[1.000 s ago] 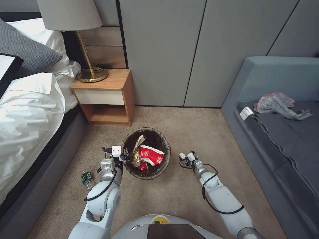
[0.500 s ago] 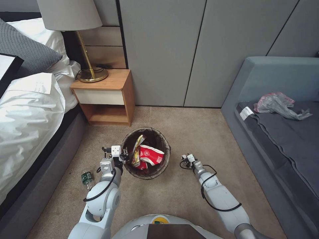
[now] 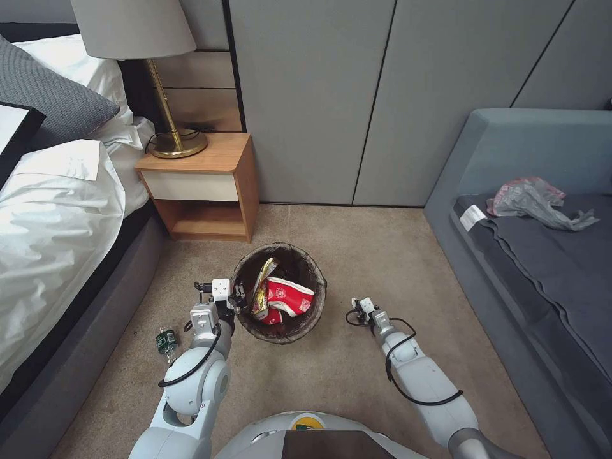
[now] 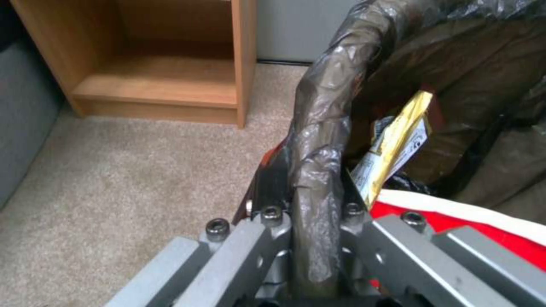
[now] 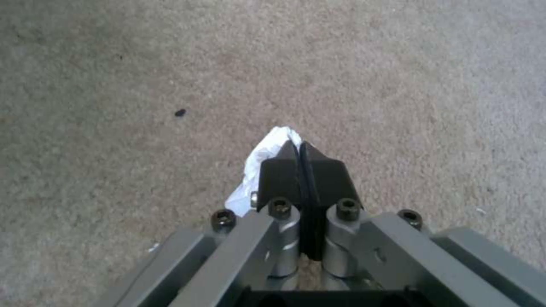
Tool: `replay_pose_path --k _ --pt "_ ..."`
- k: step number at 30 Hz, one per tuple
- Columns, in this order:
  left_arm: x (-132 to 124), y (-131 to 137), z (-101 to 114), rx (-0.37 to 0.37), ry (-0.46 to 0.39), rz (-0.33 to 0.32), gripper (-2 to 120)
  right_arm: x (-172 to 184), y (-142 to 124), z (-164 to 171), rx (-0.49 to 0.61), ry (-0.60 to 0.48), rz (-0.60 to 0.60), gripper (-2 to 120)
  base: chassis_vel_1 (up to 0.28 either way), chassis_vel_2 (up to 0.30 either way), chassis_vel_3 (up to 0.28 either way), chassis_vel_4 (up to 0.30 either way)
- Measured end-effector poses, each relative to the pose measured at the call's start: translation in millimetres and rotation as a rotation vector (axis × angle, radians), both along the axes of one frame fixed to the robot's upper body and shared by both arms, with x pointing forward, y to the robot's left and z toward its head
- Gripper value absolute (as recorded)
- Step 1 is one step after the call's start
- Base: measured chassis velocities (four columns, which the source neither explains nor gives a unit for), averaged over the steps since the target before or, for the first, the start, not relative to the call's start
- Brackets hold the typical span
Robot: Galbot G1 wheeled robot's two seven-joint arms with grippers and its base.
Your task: Pick up the trash bin, then pick up the garbage from the floor and place it into the trash bin.
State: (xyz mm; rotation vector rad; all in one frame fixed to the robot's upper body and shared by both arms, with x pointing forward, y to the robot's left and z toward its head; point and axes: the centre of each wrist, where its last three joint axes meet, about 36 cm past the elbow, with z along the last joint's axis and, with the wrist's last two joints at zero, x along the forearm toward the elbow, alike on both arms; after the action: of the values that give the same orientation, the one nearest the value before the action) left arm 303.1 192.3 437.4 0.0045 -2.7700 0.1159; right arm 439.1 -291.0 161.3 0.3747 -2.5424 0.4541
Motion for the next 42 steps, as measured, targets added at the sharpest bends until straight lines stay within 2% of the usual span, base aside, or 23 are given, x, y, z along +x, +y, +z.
replay_pose_path --k 13,29,33,35,37,39,40,41,42 --pt "-0.1 -1.0 0.0 -0.002 0.0 -0.002 0 -3.4 -4.0 0.3 0.013 -0.022 0.006 0 0.0 0.0 0.0 0.0" --pt "-0.3 -1.6 0.2 -0.001 -0.001 -0.005 0 -13.9 -1.2 13.4 0.042 -0.143 -0.014 0 0.0 0.0 0.0 0.0" --pt "-0.4 -1.1 0.2 0.0 -0.001 -0.004 0 -16.0 -1.1 21.8 0.052 -0.203 -0.029 0 0.0 0.0 0.0 0.0" --pt "-0.6 -1.3 -1.6 0.002 0.003 -0.005 0 -15.6 1.9 38.7 0.08 -0.282 -0.04 0 0.0 0.0 0.0 0.0" --pt "-0.7 -1.6 -2.5 0.002 0.006 -0.006 0 -15.1 3.2 44.8 0.092 -0.306 -0.041 0 0.0 0.0 0.0 0.0" --pt "-0.9 -3.1 -5.8 0.003 0.015 -0.01 0 -8.5 10.5 79.3 0.166 -0.457 -0.037 0 0.0 0.0 0.0 0.0" --pt "-1.0 -3.5 -6.6 0.004 0.018 -0.012 0 -5.9 12.4 90.9 0.188 -0.504 -0.033 0 0.0 0.0 0.0 0.0" --pt "-1.0 -3.5 -6.6 0.004 0.018 -0.012 0 -5.9 12.4 90.9 0.188 -0.504 -0.033 0 0.0 0.0 0.0 0.0" --pt "-1.0 -4.1 -7.7 0.005 0.021 -0.015 0 -1.1 16.4 116.3 0.235 -0.599 -0.022 0 0.0 0.0 0.0 0.0"
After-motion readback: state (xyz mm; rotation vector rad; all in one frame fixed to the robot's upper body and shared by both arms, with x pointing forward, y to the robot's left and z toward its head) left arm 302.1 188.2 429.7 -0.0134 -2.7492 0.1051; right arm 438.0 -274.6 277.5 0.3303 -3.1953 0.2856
